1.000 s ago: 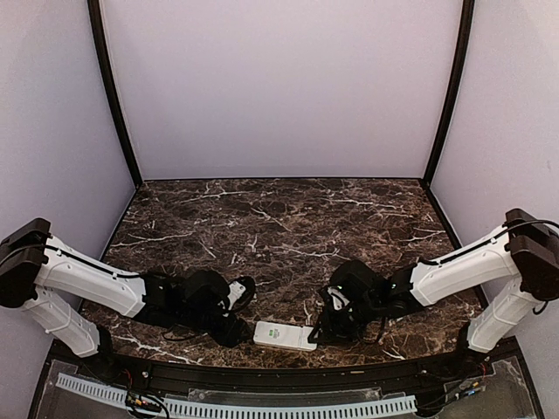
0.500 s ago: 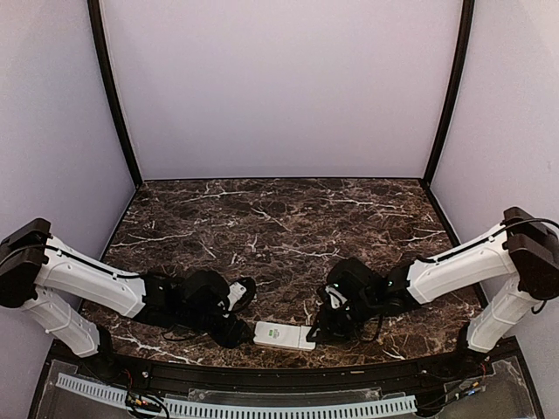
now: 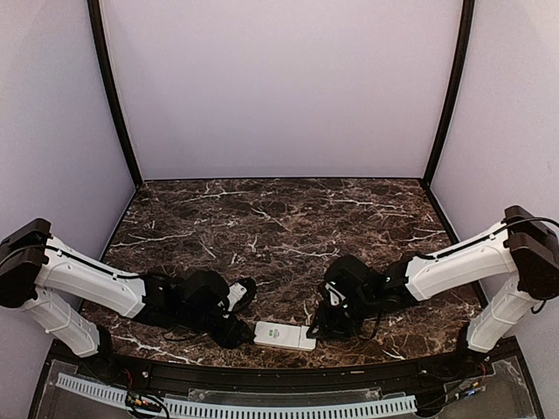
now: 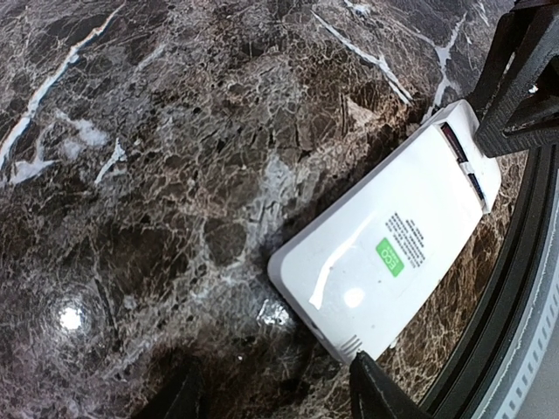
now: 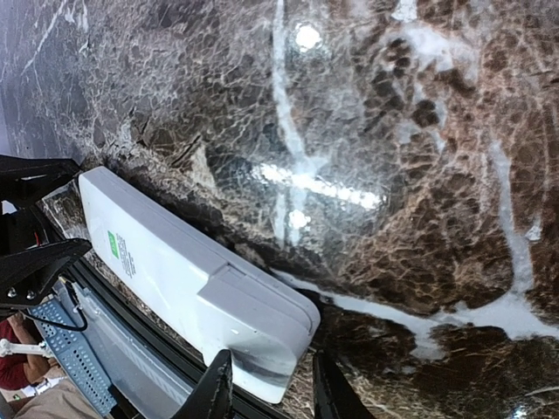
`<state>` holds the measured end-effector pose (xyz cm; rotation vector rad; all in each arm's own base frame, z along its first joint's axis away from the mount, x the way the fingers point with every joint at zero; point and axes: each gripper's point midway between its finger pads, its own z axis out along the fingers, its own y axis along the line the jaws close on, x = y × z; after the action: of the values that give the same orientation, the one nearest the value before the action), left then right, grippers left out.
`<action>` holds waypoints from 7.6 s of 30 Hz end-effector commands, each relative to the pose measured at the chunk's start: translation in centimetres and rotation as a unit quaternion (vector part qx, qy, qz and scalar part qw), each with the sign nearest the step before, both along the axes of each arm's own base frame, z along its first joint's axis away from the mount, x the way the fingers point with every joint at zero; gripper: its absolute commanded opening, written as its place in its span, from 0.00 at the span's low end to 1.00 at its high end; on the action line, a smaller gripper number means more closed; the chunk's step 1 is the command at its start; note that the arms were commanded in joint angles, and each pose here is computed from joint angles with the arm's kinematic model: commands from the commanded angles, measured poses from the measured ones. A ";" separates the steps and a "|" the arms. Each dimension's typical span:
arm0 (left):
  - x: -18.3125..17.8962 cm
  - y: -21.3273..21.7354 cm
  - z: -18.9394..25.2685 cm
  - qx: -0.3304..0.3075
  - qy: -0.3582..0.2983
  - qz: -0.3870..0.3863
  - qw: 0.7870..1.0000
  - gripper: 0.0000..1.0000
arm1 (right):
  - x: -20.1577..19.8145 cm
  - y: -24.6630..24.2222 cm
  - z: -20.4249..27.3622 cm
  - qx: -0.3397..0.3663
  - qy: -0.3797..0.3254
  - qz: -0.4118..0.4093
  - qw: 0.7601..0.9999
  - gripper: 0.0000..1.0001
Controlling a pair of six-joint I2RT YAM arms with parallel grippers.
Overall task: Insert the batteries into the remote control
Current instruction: Load the battery cover onto the remote control without the battery cover, then press the battery cover on the remote control without the battery cover, then press the battery cover onto the remote control without the battery cover, then pick up the remote control from the center of the board, then pass from the right arm to the left
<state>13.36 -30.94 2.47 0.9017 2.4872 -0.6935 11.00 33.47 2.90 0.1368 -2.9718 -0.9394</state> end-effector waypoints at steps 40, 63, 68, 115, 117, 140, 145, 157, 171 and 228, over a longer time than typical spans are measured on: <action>-0.6 1.6 -0.6 0.015 -0.004 -0.003 1.000 0.56 | 1.1 2.9 5.0 -0.023 -0.084 0.114 0.990 0.00; -0.6 1.7 -0.6 0.016 -0.004 -0.004 1.000 0.56 | 0.3 2.6 0.5 -0.038 -0.053 0.118 0.991 0.00; -0.6 1.7 -0.5 0.016 -0.006 -0.004 1.000 0.56 | 1.0 3.8 4.9 -0.007 -0.077 0.114 0.990 0.00; -1.2 -0.5 -2.9 0.041 0.025 -0.057 0.997 0.52 | 0.3 3.3 -1.0 -0.157 -0.052 0.077 0.983 0.00; -1.5 -0.8 -2.8 0.033 0.031 -0.066 0.997 0.52 | 0.3 3.7 -1.1 -0.155 -0.052 0.080 0.983 0.00; 2.3 6.4 7.8 -0.008 -0.147 0.068 0.987 0.94 | 1.4 5.5 10.4 -0.023 -0.381 0.407 0.830 0.99; 2.9 6.8 8.7 -0.004 -0.160 0.080 0.984 0.95 | 0.5 8.7 7.4 -0.044 -0.367 0.522 0.769 0.91; 3.2 7.0 9.6 -0.008 -0.175 0.084 0.981 0.95 | 1.3 10.1 0.6 -0.106 -0.323 0.550 0.763 0.95; 2.9 7.8 11.8 -0.056 -0.207 0.086 0.973 0.94 | 0.8 9.9 -0.3 -0.111 -0.299 0.558 0.766 0.48; 0.3 -4.4 30.7 -0.275 -0.282 -0.134 0.909 0.20 | 2.1 5.8 39.6 0.359 -0.606 0.185 0.685 0.97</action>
<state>11.44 -37.23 35.25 1.1064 1.3883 -1.1594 10.62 41.76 41.90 2.0990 -2.3270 -2.7582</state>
